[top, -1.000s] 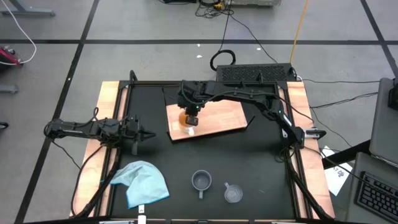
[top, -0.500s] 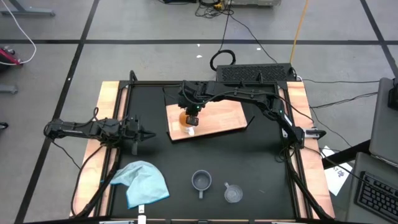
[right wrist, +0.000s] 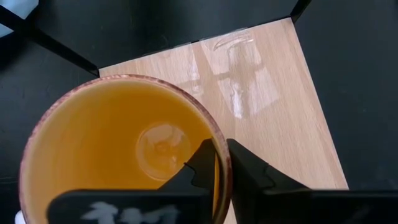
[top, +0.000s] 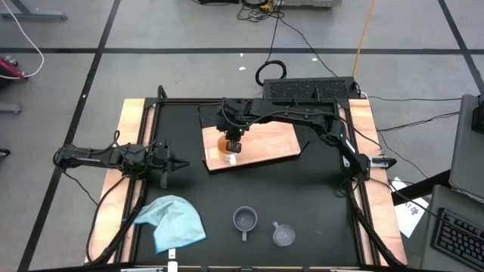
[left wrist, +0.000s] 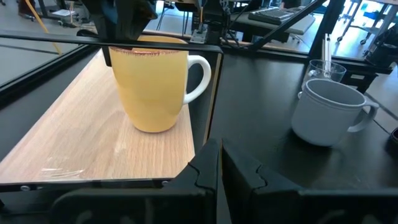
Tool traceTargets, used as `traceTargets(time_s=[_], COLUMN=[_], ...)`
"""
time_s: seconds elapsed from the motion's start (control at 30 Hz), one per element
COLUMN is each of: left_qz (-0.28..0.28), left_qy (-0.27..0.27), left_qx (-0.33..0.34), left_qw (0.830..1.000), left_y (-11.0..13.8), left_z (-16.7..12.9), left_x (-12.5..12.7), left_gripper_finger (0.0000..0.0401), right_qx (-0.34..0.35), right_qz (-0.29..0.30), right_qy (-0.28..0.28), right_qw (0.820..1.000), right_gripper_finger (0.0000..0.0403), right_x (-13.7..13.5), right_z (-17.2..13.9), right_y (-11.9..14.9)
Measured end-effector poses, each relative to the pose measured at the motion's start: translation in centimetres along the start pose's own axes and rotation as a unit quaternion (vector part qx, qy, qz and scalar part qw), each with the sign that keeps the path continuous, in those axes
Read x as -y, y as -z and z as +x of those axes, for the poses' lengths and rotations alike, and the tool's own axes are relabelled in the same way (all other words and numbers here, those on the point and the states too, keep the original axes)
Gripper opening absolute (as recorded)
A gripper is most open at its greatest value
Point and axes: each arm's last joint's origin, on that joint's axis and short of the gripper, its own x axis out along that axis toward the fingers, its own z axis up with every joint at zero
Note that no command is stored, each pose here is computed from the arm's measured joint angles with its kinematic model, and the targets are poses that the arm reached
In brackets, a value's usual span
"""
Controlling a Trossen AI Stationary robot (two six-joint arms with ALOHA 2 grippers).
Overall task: Stack small to large cups/mugs on shelf
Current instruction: Put the yellow mug on the shelf
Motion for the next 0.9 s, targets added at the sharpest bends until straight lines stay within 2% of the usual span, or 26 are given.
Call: traceTargets(time_s=[0.37, 0.67, 0.9], left_qz=[-0.003, -0.006, -0.006], left_qy=[-0.001, -0.003, -0.003], left_qx=[-0.008, -0.017, -0.017], left_qw=[1.0, 1.0, 1.0], left_y=[0.2, 0.3, 0.3], left_z=[0.0, 0.0, 0.0], left_x=[0.0, 0.0, -0.1], left_gripper_finger=[0.0021, 0.0021, 0.0021], right_qx=[0.006, 0.011, 0.005], right_qz=[-0.001, -0.013, -0.009], right_qy=[0.001, -0.003, -0.006], right_qw=[1.0, 1.0, 1.0], right_gripper_finger=[0.0038, 0.0041, 0.0094], right_x=[-0.1, -1.1, -1.3], right_z=[0.1, 0.3, 0.6], right_y=[-0.1, -0.4, -0.2])
